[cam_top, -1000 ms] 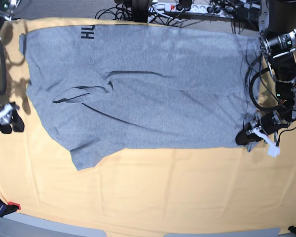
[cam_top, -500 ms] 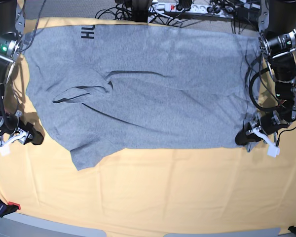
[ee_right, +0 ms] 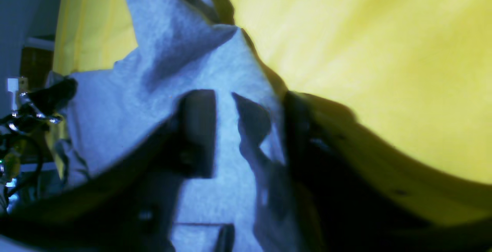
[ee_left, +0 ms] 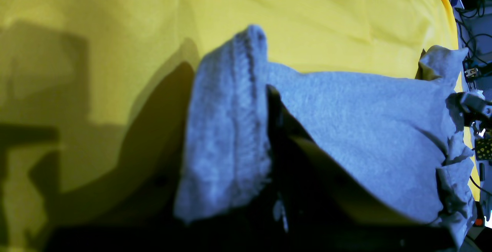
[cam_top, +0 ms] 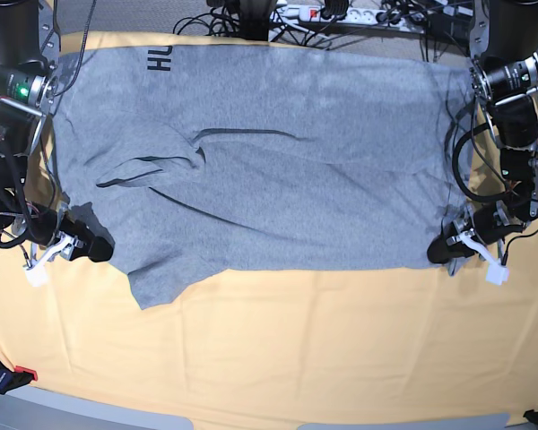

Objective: Layout the t-shirt on the table in an organized manner, then fold the t-shirt properly
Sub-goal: 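Grasp the hem corners with both grippers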

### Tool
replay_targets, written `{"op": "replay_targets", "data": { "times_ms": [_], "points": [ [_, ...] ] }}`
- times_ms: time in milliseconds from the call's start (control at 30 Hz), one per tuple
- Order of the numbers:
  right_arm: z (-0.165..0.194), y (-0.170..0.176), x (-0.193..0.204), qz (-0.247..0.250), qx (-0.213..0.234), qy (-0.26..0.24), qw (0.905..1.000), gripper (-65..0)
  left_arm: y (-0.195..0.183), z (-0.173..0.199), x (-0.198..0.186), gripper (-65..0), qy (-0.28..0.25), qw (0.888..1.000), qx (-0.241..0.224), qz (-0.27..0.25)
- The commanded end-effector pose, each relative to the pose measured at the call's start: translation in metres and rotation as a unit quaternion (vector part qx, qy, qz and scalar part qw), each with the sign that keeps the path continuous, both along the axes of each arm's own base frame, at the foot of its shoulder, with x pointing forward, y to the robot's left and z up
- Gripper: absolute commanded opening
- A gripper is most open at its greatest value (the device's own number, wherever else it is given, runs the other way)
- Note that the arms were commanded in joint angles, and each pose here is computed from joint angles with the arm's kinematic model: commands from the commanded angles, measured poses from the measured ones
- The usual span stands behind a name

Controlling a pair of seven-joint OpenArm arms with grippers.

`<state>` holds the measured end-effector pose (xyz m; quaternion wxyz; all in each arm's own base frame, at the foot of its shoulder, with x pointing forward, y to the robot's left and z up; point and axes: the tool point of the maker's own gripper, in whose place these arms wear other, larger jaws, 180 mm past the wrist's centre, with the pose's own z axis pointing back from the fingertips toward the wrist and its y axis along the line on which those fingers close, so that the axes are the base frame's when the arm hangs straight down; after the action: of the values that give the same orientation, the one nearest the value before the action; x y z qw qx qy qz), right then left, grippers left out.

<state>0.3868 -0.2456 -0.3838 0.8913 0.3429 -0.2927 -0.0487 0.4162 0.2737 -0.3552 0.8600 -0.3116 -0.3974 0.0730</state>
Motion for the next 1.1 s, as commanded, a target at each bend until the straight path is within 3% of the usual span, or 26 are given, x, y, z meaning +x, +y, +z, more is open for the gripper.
{"op": "replay_targets", "data": {
  "times_ms": [0, 67, 133, 233, 567, 800, 1067],
  "points": [
    [0.015, -0.01, 0.01, -0.004, -0.009, -0.019, 0.9998, -51.3, 0.009, 0.022, 0.013, -65.0, -0.031, 0.999, 0.001, 0.01],
    [0.022, -0.013, 0.017, -0.013, -0.008, -0.034, 0.9993, -61.3, 0.009, 0.023, 0.013, -65.0, -0.033, 0.999, -0.002, 0.011],
    [0.031, -0.015, 0.027, -0.022, -0.007, -0.052, 0.9984, -65.0, 0.007, 0.027, 0.014, -65.0, -0.041, 0.999, -0.005, 0.006],
    [0.043, -0.017, 0.039, -0.025, -0.017, -0.07, 0.997, -65.0, 0.004, 0.031, 0.015, -65.0, -0.053, 0.999, -0.004, -0.004],
    [0.049, -0.046, 0.062, -0.047, -0.122, -0.1, 0.9863, -65.0, 0.007, 0.068, 0.042, -65.0, -0.1, 0.995, 0.001, 0.001],
    [0.059, -0.047, 0.069, -0.05, -0.126, -0.113, 0.9843, -65.0, 0.011, 0.109, 0.076, -65.0, -0.154, 0.986, 0.063, 0.003],
    [0.088, -0.052, 0.089, -0.047, -0.147, -0.138, 0.9783, -65.0, -0.031, 0.103, 0.089, -65.0, -0.156, 0.975, 0.139, -0.079]
  ]
}}
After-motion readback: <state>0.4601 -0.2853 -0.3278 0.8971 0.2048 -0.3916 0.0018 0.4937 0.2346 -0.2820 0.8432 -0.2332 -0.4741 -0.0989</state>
